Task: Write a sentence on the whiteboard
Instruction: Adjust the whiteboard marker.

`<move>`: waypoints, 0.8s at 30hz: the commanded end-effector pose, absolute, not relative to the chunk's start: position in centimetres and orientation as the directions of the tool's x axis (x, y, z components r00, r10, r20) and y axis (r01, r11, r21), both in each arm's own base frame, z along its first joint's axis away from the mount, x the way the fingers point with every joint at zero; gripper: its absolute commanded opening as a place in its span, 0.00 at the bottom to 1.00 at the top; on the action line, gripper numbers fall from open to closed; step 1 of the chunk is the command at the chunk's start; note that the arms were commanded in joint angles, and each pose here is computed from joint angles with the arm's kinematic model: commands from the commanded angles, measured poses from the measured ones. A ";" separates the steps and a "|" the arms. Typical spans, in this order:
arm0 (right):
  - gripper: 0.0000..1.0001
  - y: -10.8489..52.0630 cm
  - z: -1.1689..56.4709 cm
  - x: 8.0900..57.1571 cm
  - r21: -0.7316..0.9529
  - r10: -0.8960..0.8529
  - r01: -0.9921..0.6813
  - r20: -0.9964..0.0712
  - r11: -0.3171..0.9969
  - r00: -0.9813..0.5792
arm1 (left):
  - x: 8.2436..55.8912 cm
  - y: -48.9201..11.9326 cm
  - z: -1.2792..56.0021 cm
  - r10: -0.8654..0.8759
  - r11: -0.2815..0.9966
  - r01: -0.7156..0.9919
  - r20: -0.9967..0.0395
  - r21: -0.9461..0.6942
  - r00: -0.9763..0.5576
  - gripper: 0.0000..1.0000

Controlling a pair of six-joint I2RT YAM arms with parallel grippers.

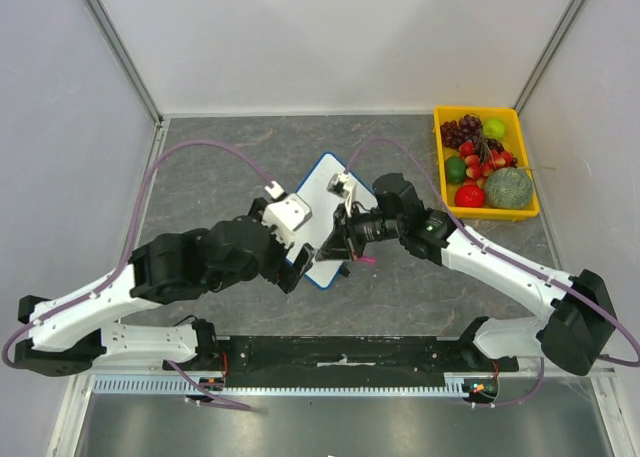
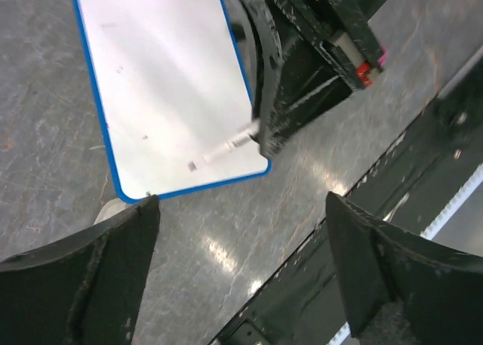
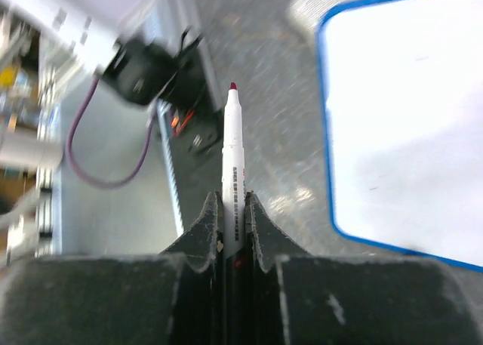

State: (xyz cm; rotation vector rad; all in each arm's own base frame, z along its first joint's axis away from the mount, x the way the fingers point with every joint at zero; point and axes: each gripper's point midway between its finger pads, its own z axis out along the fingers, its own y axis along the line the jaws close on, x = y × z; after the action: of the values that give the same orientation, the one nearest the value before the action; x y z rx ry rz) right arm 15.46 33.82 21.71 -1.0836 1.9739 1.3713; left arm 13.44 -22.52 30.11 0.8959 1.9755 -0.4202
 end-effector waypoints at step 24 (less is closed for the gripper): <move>0.00 20.2 37.0 25.5 0.825 0.793 -0.442 -0.513 0.352 -0.328 | 14.9 -41.3 37.4 -0.086 0.052 0.736 -0.738 -0.675 -0.670 0.94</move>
State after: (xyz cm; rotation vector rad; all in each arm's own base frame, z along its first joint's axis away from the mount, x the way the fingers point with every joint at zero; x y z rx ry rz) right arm 25.20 21.62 34.82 0.2625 1.4872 1.3116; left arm 16.64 -38.80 31.43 0.5759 1.9024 -1.4023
